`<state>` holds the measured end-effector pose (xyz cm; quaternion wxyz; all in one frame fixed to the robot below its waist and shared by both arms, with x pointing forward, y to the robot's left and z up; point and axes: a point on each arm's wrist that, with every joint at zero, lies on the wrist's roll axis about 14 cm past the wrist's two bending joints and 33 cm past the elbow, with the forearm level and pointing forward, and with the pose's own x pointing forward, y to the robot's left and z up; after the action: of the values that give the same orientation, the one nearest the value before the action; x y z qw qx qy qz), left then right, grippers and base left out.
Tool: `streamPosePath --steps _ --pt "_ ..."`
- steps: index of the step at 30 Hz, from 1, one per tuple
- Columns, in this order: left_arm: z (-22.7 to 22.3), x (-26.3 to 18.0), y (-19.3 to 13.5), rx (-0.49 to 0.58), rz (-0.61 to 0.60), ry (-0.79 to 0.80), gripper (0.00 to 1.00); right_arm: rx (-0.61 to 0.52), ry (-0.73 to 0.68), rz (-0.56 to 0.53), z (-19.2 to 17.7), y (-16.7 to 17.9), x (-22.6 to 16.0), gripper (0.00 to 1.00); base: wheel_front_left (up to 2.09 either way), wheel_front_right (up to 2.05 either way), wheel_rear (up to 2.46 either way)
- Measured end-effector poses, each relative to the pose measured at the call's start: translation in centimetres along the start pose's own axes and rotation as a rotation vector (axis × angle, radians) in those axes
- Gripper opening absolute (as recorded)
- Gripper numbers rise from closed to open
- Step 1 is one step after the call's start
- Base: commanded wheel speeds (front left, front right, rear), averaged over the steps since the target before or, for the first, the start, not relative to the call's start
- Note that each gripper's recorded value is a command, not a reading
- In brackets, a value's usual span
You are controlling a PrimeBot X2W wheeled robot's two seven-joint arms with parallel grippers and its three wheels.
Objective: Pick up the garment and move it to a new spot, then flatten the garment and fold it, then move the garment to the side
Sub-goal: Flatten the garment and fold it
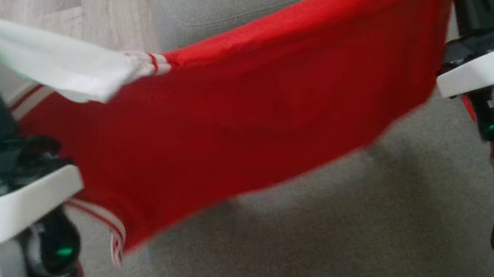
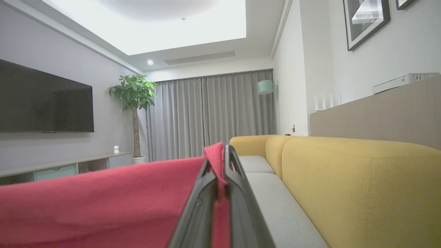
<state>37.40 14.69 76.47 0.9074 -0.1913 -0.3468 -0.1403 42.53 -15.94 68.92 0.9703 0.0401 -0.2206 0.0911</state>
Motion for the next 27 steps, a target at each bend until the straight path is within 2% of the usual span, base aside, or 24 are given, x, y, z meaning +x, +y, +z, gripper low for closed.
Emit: streamPosePath --steps 3,6,9,12,15,18,21,24,27 --pt "0.6 0.4 0.0 -0.005 -0.012 0.011 0.0 -0.001 0.013 0.011 0.5 0.1 -0.2 0.0 0.0 0.0 0.0" --pt "-1.0 0.6 1.7 0.058 0.001 0.092 0.0 -0.015 0.061 0.018 -0.4 0.0 -0.1 0.0 0.0 0.0 0.0" --pt "-2.7 1.1 3.0 0.061 0.015 0.156 0.0 -0.038 0.114 0.019 -1.7 -0.4 0.1 0.0 0.0 0.0 0.0" --pt "-7.1 2.6 5.1 0.062 0.02 0.291 0.0 -0.037 0.222 0.013 -4.8 -1.3 1.8 0.0 0.0 0.0 0.0" --pt "-9.8 3.8 6.2 0.064 0.017 0.356 0.0 -0.079 0.254 0.022 -6.1 -2.2 3.8 0.0 0.0 0.0 0.0" --pt "-13.7 6.2 8.5 0.104 0.024 0.43 0.0 -0.103 0.27 0.008 -7.2 -3.9 8.4 0.0 0.0 0.0 0.0" --pt "-16.1 9.6 11.3 0.121 0.064 0.435 0.0 -0.176 0.248 -0.009 -7.6 -5.6 13.2 0.0 0.0 0.0 0.0" --pt "-16.5 13.3 13.2 0.156 0.09 0.368 0.0 -0.234 0.218 -0.043 -8.2 -7.2 16.9 0.0 0.0 0.0 0.0" --pt "-15.8 15.8 14.5 0.167 0.112 0.296 0.0 -0.229 0.185 -0.077 -9.1 -8.1 19.0 0.0 0.0 0.0 0.0"
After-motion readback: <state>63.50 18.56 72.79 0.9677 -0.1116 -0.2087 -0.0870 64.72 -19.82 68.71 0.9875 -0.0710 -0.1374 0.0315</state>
